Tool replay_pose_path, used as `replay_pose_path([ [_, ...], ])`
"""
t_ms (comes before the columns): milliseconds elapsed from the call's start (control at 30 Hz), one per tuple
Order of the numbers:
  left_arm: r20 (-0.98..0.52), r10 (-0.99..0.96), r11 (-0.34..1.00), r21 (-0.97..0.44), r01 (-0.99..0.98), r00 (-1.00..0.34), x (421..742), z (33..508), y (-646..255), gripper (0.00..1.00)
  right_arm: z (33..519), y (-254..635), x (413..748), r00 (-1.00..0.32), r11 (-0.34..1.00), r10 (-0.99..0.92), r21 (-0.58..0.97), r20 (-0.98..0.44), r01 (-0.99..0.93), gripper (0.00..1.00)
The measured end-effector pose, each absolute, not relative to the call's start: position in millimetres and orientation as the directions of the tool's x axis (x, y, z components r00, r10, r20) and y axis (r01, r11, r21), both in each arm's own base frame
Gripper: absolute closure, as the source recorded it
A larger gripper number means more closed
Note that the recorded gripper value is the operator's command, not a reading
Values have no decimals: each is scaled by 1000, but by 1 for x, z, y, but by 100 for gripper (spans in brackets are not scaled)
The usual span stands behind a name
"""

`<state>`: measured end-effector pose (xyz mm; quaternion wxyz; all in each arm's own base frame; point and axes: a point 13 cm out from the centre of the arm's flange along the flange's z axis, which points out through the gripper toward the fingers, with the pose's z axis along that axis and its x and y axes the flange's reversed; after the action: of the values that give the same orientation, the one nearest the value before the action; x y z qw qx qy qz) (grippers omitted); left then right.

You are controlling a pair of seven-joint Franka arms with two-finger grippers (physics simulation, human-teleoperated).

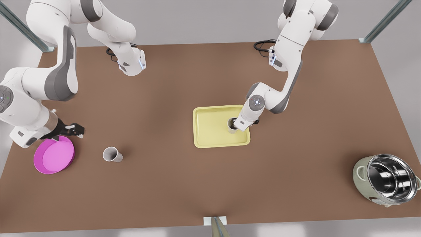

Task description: Use the left arm to pick up the white IKEA cup from the tray and place it on the middle-left position; use the right arm to pick up the white IKEA cup from the tray and place it on the middle-right position

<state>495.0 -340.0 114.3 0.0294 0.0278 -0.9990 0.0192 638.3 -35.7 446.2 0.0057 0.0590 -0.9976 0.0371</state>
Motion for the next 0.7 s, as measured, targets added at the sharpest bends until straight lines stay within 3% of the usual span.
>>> replay_pose_path([
  [200,43,-58,997,-52,-60,-997,493,93,-353,2,444,-36,630,-995,993,-89,-67,50,-92,0],
  [333,21,-70,995,-68,-71,-997,499,91,-356,57,443,-35,628,-995,995,-75,-66,60,-79,0],
  [600,-22,-87,992,-89,-85,-996,515,111,-359,89,436,-37,627,-996,996,-53,-64,77,-58,0],
  [700,-35,-95,991,-93,-91,-995,523,126,-363,94,436,-37,627,-996,997,-47,-64,77,-52,0],
])
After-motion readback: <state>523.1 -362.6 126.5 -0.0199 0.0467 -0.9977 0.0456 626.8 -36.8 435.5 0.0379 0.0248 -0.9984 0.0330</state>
